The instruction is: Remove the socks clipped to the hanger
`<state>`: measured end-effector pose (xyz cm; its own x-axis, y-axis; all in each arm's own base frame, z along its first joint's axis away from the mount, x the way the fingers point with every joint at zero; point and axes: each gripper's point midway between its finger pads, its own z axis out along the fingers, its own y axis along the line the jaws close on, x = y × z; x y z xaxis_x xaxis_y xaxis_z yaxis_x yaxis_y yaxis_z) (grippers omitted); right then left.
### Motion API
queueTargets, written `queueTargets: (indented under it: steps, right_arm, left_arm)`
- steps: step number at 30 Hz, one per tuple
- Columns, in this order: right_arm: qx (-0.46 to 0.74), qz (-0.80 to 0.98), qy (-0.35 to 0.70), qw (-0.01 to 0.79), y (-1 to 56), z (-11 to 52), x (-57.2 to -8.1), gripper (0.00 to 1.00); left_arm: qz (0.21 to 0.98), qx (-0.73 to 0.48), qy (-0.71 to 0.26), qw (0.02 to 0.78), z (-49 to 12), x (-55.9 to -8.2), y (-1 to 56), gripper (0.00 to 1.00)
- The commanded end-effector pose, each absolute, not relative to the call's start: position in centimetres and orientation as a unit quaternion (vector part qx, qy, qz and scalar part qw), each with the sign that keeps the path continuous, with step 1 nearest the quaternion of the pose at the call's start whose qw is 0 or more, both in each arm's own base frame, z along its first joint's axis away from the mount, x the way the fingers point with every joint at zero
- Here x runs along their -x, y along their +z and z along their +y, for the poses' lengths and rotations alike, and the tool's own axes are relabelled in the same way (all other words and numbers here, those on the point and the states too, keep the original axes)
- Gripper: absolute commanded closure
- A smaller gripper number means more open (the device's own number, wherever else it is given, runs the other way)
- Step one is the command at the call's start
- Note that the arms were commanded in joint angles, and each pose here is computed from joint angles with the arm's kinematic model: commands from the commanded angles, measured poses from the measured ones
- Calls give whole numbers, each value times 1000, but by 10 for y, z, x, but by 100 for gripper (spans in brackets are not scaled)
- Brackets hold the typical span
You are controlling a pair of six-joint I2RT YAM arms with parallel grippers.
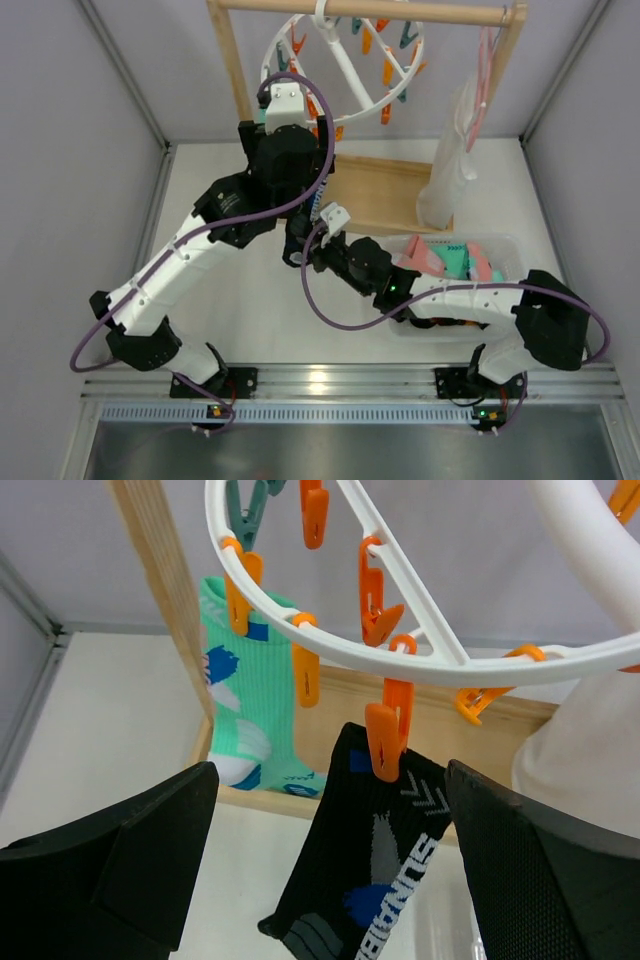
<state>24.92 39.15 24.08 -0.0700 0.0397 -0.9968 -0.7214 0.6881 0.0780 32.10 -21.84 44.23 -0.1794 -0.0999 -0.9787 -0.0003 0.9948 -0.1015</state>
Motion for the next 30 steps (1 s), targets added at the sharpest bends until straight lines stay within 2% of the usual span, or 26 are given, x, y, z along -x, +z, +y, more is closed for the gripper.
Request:
queueTargets:
  steps: [1,9,16,21,30]
  right_arm:
    - [273,649,284,651,258,413,-248,100]
    - [307,630,274,659,264,439,-243,100]
    - [302,630,267,664,260,434,-245,100]
    - [321,626,273,657,259,435,-241,100]
    - [352,634,158,670,256,443,-254,100]
  left_arm:
    - [753,45,13,656,-208,-329,453,2]
    - [756,43,38,652,-203,-343,448,9]
    - [765,42,8,642,-202,-355,441,10]
    - [771,30,-51,634,-212,-346,440,8]
    - [760,39,-54,646,-198,-338,456,6]
